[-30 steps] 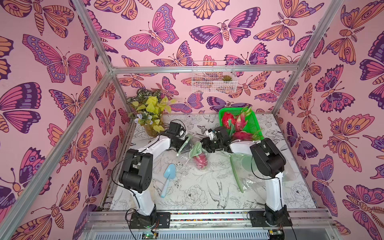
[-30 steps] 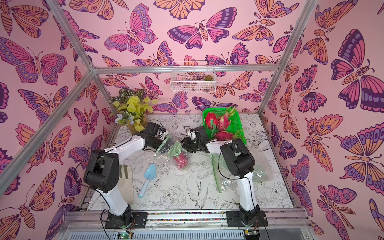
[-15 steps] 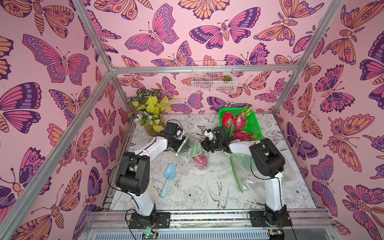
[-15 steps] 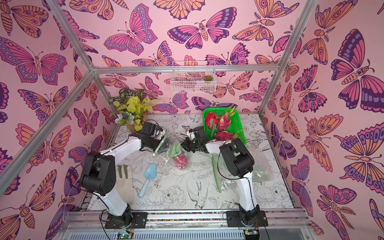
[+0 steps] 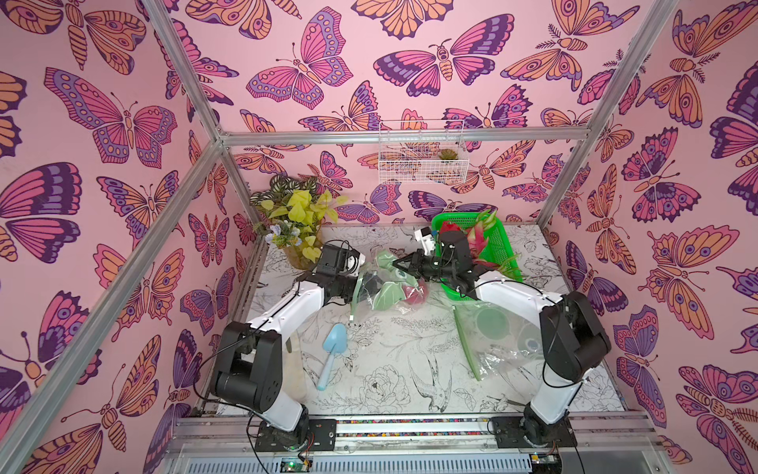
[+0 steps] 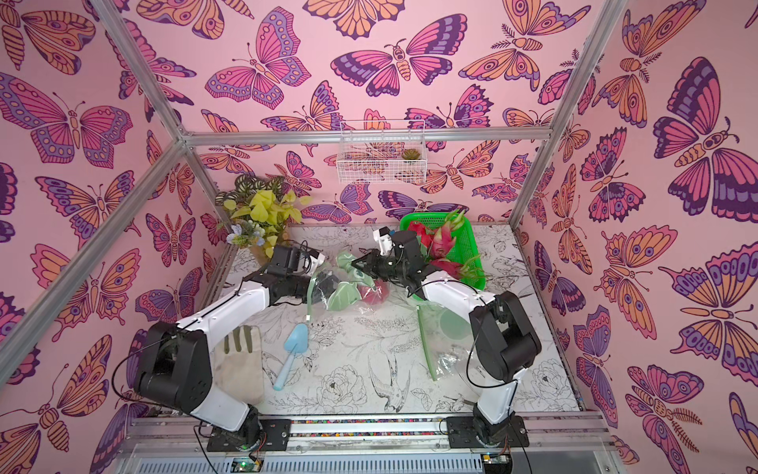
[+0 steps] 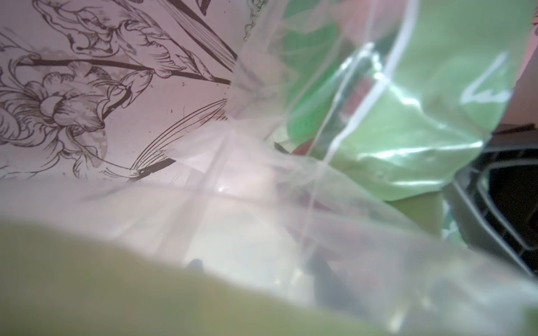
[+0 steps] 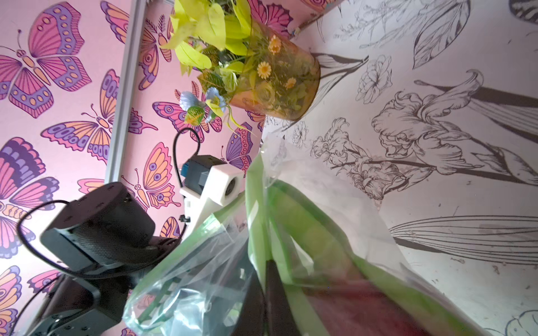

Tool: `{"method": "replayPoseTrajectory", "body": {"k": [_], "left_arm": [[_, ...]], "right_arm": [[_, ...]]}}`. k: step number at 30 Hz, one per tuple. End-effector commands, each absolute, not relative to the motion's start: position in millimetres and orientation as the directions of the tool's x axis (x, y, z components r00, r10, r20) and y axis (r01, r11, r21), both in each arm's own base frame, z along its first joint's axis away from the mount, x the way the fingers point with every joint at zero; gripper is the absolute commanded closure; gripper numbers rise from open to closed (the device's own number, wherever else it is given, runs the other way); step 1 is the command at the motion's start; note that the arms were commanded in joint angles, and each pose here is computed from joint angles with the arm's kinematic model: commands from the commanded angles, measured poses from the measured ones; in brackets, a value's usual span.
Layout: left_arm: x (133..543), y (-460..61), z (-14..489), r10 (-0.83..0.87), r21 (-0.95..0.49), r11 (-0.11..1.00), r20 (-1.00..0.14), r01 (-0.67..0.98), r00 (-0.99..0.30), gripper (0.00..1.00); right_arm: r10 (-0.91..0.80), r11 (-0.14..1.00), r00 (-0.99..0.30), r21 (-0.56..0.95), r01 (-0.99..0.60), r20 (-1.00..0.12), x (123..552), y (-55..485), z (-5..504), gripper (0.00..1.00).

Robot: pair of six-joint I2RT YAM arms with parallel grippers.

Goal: Open the zip-top bag and take out the dragon fruit
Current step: Pick up the dragon fruit from the zipper food storage bag.

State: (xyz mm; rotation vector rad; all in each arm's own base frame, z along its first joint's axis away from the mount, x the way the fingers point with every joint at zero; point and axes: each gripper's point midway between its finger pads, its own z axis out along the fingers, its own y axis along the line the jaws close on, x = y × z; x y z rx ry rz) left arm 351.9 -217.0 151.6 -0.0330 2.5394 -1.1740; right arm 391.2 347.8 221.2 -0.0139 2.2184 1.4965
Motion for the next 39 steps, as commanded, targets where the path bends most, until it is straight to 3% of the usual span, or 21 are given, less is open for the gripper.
{"method": "replayPoseTrajectory", "body": {"k": [1,7,16,19,21,24,27,30,34,38,39], "left_arm": [[351,-225,150,-0.162,-0.777,0.607,-0.326,0.167,-0.931,0.37],[357,-237,155,-0.202,-0.826,0.498,-0.406,0.263,-0.891,0.34],[376,-203,173,-0.386,-0.785,0.546,-0.547,0.295,-0.742,0.32],[381,-194,182,-0.418,-0.765,0.568,-0.586,0.303,-0.694,0.32],[382,-194,185,-0.419,-0.762,0.565,-0.595,0.315,-0.686,0.32],[380,-203,187,-0.392,-0.773,0.531,-0.587,0.346,-0.709,0.31],[376,-204,188,-0.395,-0.772,0.507,-0.603,0.382,-0.693,0.31],[372,-209,190,-0.382,-0.778,0.468,-0.606,0.419,-0.698,0.30],[369,-211,198,-0.396,-0.770,0.432,-0.630,0.469,-0.668,0.30],[369,-212,199,-0.402,-0.758,0.420,-0.648,0.499,-0.646,0.42],[371,-208,201,-0.426,-0.753,0.432,-0.655,0.496,-0.624,0.50]], "right_arm": [[0.260,0.460,-0.872,0.847,-0.267,-0.415,391,341,223,1.00],[0.241,0.486,-0.869,0.829,-0.278,-0.433,384,338,225,1.00],[0.171,0.601,-0.769,0.684,-0.414,-0.616,363,309,279,1.00],[0.156,0.653,-0.728,0.623,-0.431,-0.667,362,299,274,1.00],[0.155,0.675,-0.736,0.614,-0.409,-0.660,364,296,263,1.00],[0.148,0.602,-0.741,0.655,-0.458,-0.655,352,309,283,1.00],[0.141,0.695,-0.701,0.574,-0.433,-0.699,363,296,274,1.00],[0.118,0.599,-0.764,0.659,-0.455,-0.635,352,310,288,1.00],[0.122,0.655,-0.729,0.606,-0.451,-0.674,353,305,280,1.00],[0.159,0.617,-0.733,0.646,-0.449,-0.661,352,307,280,1.00],[0.160,0.628,-0.736,0.643,-0.438,-0.658,353,306,275,1.00]]}}
